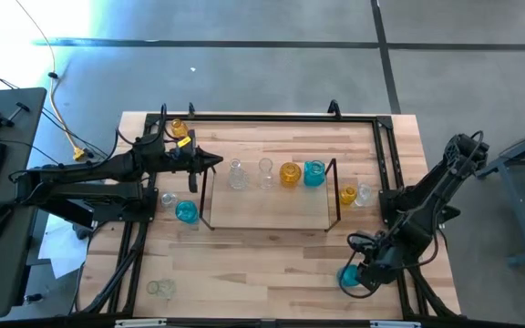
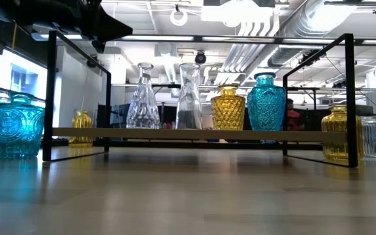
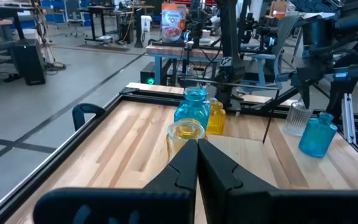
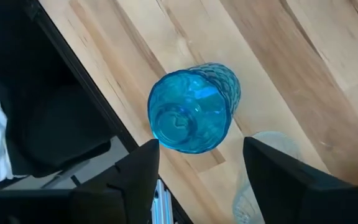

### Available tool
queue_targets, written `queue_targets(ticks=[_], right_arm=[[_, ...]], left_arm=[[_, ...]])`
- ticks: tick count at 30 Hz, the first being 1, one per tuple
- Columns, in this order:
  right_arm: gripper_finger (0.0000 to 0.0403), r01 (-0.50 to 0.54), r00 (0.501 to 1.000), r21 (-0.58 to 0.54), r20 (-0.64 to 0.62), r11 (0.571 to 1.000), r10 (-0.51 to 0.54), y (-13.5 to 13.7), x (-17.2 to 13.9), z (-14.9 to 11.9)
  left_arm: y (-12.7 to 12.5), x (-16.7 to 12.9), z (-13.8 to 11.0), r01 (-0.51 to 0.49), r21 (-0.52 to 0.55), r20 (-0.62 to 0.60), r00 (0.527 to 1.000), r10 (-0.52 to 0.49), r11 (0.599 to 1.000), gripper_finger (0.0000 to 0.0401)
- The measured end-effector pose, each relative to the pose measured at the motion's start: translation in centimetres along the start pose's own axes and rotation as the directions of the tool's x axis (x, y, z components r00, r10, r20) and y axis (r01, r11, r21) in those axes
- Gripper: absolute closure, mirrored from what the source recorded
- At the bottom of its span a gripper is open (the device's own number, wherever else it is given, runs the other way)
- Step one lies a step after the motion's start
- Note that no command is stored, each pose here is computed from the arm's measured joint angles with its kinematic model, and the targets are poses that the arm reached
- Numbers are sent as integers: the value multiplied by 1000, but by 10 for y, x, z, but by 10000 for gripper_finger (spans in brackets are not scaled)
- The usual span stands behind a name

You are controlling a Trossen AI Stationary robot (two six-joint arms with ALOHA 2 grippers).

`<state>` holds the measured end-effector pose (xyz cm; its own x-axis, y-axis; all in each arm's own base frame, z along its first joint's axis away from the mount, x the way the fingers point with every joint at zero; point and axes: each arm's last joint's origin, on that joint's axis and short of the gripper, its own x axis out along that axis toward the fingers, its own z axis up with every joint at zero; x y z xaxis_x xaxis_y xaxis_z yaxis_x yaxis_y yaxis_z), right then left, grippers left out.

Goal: Sort vases onto shelf
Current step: Put the blue vase on the shelf aligned with the other blue vase

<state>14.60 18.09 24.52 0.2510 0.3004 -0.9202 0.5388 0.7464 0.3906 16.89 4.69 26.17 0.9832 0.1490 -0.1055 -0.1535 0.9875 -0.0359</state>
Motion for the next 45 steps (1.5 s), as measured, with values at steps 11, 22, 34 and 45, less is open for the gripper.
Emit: queue_targets(ticks=[11,22,34,45], right_arm=[[185,-11,1000,-4,15,1000,11,1,1,0],[185,48,999,-62,15,997,-47,18,20,2],[185,197,980,-107,16,975,-196,38,30,3],[232,226,974,-114,17,967,-226,38,39,4]], left_arm=[[0,0,0,-3,-3,-4,1000,3,1000,401],[0,0,0,-13,-6,-4,1000,13,1000,401],[1,0,-2,-19,-4,-16,1000,19,1000,401],[1,0,-3,-19,-5,-27,999,19,1000,401]])
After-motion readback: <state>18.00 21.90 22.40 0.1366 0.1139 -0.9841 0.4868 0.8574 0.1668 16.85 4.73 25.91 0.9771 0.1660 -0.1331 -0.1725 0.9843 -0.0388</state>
